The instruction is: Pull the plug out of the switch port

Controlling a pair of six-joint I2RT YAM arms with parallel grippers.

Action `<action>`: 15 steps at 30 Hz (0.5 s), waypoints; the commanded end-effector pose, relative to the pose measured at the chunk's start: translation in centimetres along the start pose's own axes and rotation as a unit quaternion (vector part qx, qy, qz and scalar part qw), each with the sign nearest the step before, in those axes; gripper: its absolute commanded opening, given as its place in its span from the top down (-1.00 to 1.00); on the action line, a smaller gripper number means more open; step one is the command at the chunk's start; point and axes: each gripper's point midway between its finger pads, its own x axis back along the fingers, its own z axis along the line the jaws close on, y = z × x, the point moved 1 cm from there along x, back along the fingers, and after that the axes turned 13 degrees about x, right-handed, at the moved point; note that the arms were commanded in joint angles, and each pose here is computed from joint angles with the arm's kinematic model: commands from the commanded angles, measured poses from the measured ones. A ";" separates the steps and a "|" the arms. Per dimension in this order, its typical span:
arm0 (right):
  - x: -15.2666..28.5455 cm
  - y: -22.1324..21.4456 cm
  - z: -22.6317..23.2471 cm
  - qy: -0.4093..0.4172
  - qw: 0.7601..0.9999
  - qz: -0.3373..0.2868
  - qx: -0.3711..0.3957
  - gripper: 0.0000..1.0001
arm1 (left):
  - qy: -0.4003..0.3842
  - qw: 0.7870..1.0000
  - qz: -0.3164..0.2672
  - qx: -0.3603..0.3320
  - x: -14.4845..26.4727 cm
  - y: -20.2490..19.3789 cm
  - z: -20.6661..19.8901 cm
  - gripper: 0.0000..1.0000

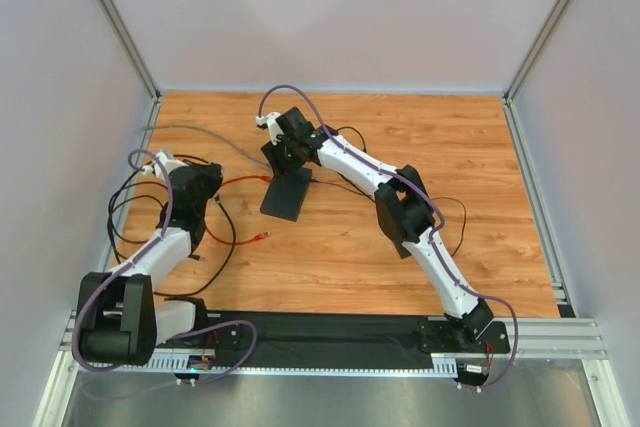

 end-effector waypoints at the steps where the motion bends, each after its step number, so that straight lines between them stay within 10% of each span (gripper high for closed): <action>1: -2.1 -8.3 1.5 0.030 0.991 0.128 -0.038 -0.07 | 0.103 0.994 -0.015 -0.037 1.1 1.6 5.1 1.00; 5: -2.1 -8.2 1.5 0.029 0.991 0.127 -0.039 -0.07 | 0.137 0.990 -0.013 -0.012 1.1 2.1 7.2 0.99; 15: -2.1 -7.9 1.5 0.030 0.991 0.123 -0.042 -0.07 | 0.151 0.989 -0.002 0.009 0.5 1.5 8.1 0.18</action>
